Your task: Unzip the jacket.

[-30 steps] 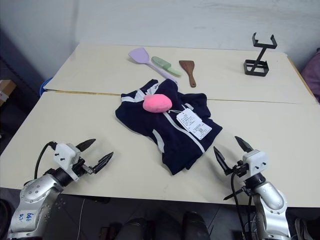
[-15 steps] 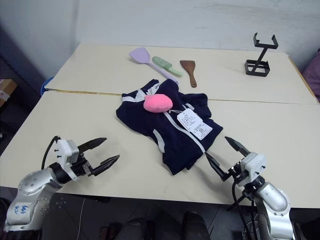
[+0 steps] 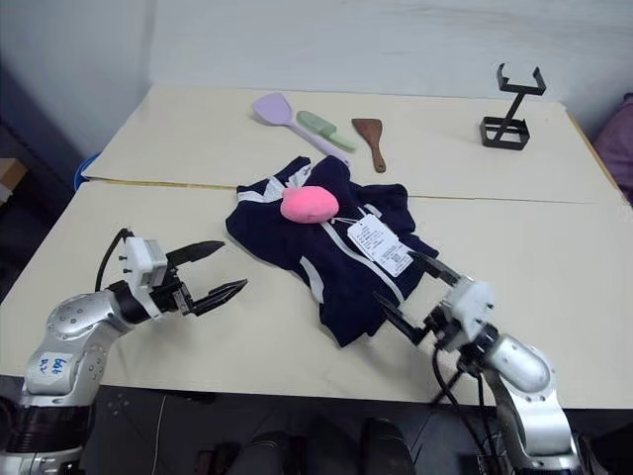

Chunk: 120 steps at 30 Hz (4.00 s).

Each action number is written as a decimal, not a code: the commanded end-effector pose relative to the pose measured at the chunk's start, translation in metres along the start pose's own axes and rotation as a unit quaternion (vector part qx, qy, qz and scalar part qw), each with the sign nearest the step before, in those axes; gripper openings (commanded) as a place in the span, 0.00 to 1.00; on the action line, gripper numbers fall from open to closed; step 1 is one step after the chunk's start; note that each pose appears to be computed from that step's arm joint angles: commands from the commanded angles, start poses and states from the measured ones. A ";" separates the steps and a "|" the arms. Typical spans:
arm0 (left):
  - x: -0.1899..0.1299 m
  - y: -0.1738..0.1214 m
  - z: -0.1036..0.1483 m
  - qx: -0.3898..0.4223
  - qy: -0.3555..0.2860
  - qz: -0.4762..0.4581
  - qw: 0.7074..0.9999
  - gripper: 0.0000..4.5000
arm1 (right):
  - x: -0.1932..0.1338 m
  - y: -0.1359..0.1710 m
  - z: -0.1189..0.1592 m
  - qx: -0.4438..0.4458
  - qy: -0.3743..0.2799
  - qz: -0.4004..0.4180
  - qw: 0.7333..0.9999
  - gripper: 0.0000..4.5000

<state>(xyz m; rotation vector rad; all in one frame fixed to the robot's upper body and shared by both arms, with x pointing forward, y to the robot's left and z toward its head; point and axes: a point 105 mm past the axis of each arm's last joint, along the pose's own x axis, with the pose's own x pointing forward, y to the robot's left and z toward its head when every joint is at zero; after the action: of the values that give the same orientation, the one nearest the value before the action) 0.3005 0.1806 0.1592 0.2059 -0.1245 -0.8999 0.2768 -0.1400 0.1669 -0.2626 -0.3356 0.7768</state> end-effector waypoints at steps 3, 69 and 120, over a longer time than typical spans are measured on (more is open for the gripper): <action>0.003 0.004 -0.006 -0.011 -0.008 0.013 1.000 1.00 | 0.069 -0.017 0.002 -0.002 0.041 -0.007 0.999 0.99; 0.095 0.048 -0.019 0.250 0.063 -0.003 0.966 1.00 | 0.006 0.028 -0.001 0.044 0.143 0.131 0.980 0.99; -0.040 -0.067 0.013 -0.139 0.150 -0.329 0.922 0.74 | -0.119 0.035 0.045 0.182 0.235 0.203 0.933 0.84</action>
<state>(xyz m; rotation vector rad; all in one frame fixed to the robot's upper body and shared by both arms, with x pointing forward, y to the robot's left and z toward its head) 0.2160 0.1683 0.1410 0.1057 0.4615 -1.5298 0.1587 -0.2074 0.1566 -0.1514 0.3727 1.1067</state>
